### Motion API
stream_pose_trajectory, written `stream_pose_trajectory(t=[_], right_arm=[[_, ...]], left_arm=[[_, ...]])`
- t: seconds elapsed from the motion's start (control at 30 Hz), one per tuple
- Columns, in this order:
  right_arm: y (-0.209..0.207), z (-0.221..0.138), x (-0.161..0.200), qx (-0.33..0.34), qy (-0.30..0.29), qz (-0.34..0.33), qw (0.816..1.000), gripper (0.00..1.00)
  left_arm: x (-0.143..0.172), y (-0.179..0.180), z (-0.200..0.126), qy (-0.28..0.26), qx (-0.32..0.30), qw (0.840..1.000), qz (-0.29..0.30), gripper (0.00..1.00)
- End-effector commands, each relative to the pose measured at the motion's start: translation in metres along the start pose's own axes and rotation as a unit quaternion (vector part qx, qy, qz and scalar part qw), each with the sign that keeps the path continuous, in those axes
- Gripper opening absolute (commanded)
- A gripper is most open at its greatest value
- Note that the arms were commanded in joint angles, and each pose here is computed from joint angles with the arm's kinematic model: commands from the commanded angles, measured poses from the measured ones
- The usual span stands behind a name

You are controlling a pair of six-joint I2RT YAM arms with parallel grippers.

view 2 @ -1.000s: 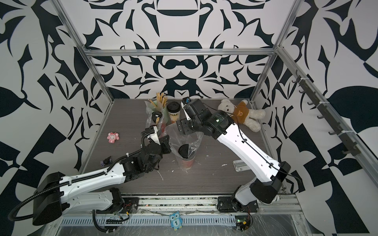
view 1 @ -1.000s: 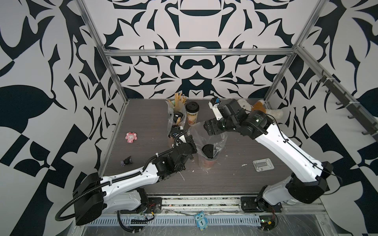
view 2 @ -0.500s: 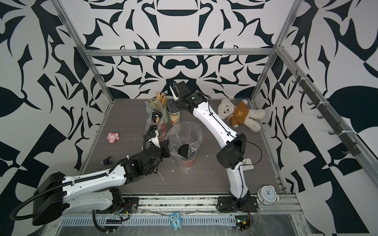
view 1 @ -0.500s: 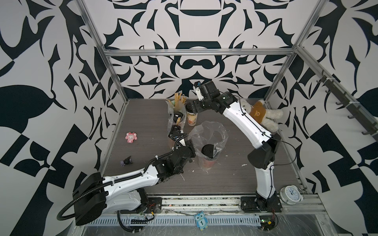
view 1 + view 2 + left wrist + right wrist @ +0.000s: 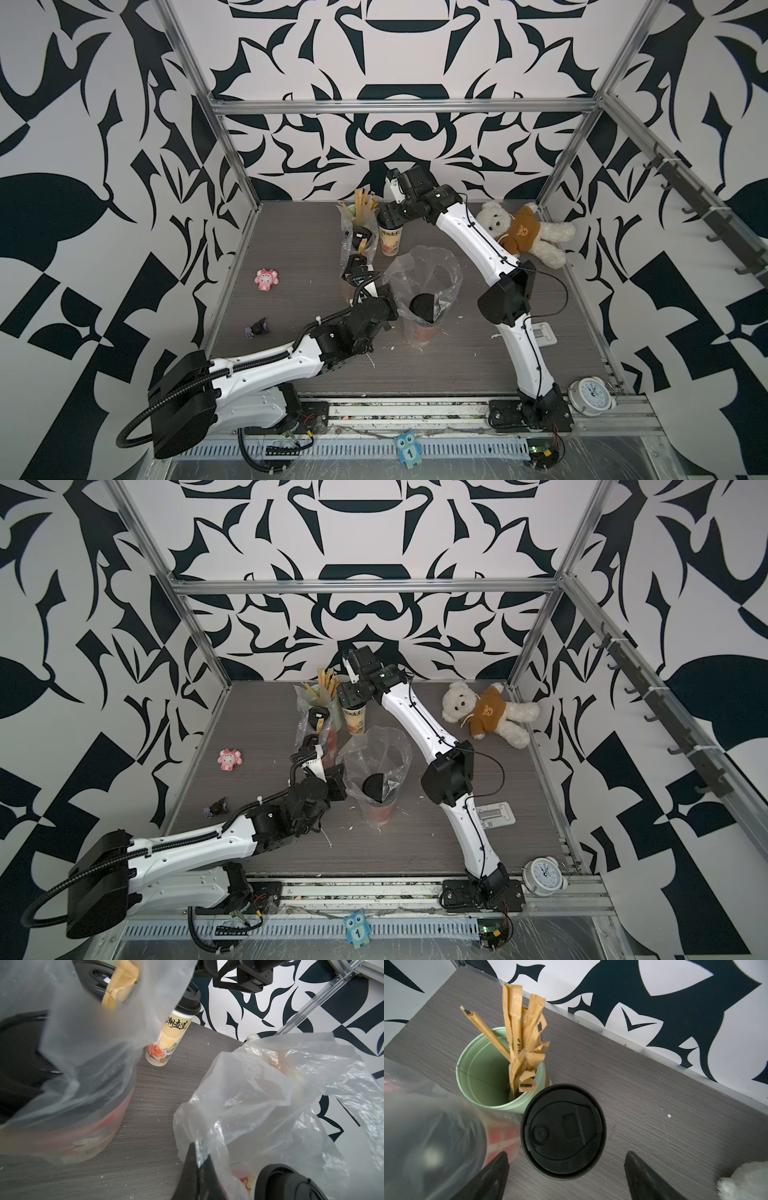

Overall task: Pack milk tea into plastic carrier bags
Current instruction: Place the milk tea cup in the plastic carrier bag, then pick up the milk tea cup at the center of the board.

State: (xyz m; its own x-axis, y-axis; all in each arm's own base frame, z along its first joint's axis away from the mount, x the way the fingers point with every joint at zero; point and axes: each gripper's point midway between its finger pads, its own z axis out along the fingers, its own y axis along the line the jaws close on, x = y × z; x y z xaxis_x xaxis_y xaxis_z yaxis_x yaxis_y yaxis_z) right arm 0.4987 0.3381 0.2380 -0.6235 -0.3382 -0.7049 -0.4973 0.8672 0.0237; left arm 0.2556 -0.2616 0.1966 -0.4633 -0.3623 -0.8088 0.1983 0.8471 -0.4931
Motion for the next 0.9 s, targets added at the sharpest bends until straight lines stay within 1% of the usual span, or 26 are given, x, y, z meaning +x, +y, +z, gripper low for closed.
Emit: stream_pose_trajectory(t=[0.0, 0.43, 0.87], right_arm=[[0.009, -0.018, -0.027, -0.023, -0.046, -0.005, 0.999, 0.90], [0.006, 0.007, -0.024, -0.026, -0.046, 0.004, 0.999, 0.89], [0.001, 0.014, -0.024, -0.010, -0.048, 0.005, 0.999, 0.89]], left_arm=[[-0.003, -0.002, 0.000, -0.004, 0.002, 1.000, -0.003, 0.00], [-0.002, 0.001, 0.000, -0.003, -0.004, 1.000, -0.004, 0.00], [-0.002, 0.001, 0.000, -0.003, -0.007, 1.000, -0.004, 0.00]])
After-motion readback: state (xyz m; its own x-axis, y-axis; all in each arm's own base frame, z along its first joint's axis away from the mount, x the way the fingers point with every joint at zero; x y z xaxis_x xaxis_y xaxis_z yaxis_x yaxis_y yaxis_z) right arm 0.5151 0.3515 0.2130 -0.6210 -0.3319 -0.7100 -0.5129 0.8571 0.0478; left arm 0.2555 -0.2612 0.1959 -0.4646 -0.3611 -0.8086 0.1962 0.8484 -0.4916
